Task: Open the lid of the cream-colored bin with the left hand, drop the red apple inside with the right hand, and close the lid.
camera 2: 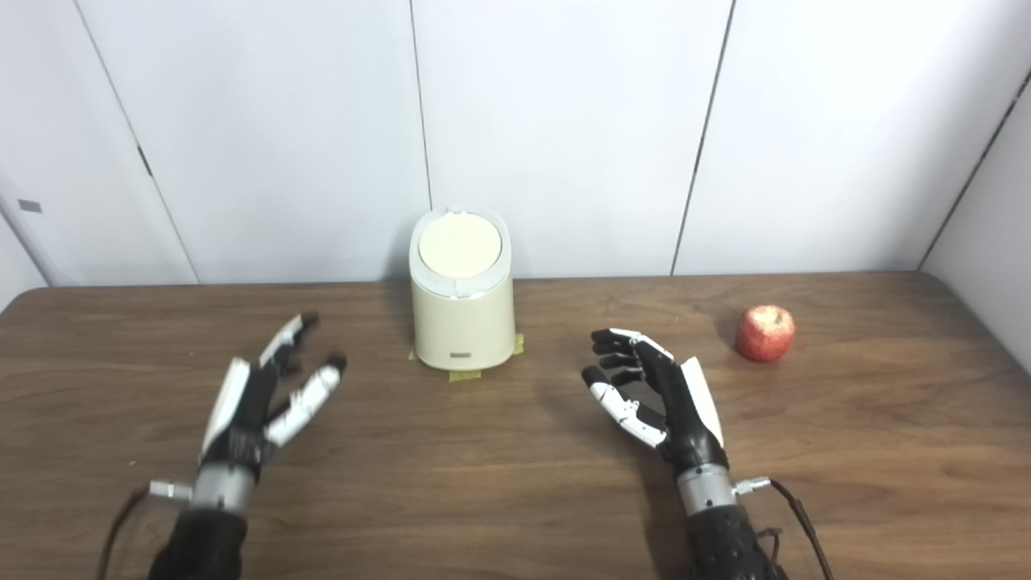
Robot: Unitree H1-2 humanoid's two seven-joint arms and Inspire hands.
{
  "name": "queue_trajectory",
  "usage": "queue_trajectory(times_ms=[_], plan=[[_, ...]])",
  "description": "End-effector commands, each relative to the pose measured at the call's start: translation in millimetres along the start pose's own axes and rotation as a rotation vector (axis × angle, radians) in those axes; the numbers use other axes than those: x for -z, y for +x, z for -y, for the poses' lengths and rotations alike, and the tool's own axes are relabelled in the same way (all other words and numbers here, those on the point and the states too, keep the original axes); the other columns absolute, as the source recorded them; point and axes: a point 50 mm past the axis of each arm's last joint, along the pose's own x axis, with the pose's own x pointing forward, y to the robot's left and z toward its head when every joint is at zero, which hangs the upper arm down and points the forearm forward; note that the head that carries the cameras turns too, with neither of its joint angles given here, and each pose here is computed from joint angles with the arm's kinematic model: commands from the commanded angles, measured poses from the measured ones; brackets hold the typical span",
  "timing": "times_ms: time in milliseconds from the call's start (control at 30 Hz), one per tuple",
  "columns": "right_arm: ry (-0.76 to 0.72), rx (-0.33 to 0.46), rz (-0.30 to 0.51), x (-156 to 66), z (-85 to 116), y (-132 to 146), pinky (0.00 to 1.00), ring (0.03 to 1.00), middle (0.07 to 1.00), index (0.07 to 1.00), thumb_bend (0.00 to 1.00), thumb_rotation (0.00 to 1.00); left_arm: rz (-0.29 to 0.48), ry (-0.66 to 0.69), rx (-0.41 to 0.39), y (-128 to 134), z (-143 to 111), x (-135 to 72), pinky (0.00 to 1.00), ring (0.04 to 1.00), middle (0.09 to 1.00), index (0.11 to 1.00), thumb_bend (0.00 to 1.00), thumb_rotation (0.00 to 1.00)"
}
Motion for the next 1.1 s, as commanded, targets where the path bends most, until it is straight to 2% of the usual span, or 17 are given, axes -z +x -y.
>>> queue_trajectory(times_ms=[0,100,200,267,400,500,600,767,1067], plan=[[0.006,0.000,0.037,-0.3,-5.1,0.5,0.58,0.671,0.699,0.703,0.23,0.54,0.095,0.021,-0.028,23.4,-8.0,-39.9,0.91,0.987,0.997,0.988,0.71,0.75],[0.021,-0.003,0.036,1.6,-4.6,-0.2,0.59,0.681,0.706,0.706,0.24,0.49,0.095,0.052,-0.036,40.4,-9.1,-62.6,0.90,0.987,1.000,0.999,0.66,0.75],[0.002,-0.007,0.054,0.3,-3.7,-0.7,0.58,0.678,0.704,0.706,0.23,0.49,0.107,0.062,-0.051,58.0,-13.4,-87.5,0.91,0.998,1.000,1.000,0.63,0.70],[-0.021,-0.007,0.056,-2.2,-3.6,-0.6,0.58,0.670,0.698,0.701,0.22,0.49,0.119,0.074,-0.066,70.4,-16.9,-102.7,0.94,1.000,1.000,1.000,0.66,0.66],[-0.026,-0.012,0.058,-5.0,-3.6,-0.6,0.56,0.660,0.692,0.696,0.22,0.50,0.168,0.108,-0.098,99.9,-22.2,-132.5,0.99,1.000,1.000,1.000,0.80,0.60],[-0.005,-0.016,0.054,-5.9,-3.8,-2.1,0.56,0.662,0.694,0.697,0.23,0.50,0.179,0.138,-0.105,111.7,-22.2,-148.0,1.00,1.000,1.000,1.000,0.85,0.61],[0.000,-0.017,0.047,-7.4,-4.0,-3.3,0.56,0.663,0.696,0.699,0.22,0.49,0.185,0.148,-0.081,120.6,-19.2,-161.2,1.00,1.000,1.000,1.000,0.85,0.64],[-0.012,-0.022,0.046,-8.3,-4.3,-4.0,0.57,0.667,0.700,0.701,0.22,0.48,0.153,0.200,-0.049,138.0,-10.1,-168.8,1.00,1.000,1.000,1.000,0.82,0.69],[-0.016,-0.017,0.054,-9.6,-6.0,-5.4,0.57,0.668,0.701,0.698,0.20,0.43,0.043,0.319,-0.030,170.1,12.6,-160.7,1.00,1.000,1.000,1.000,0.78,0.67]])
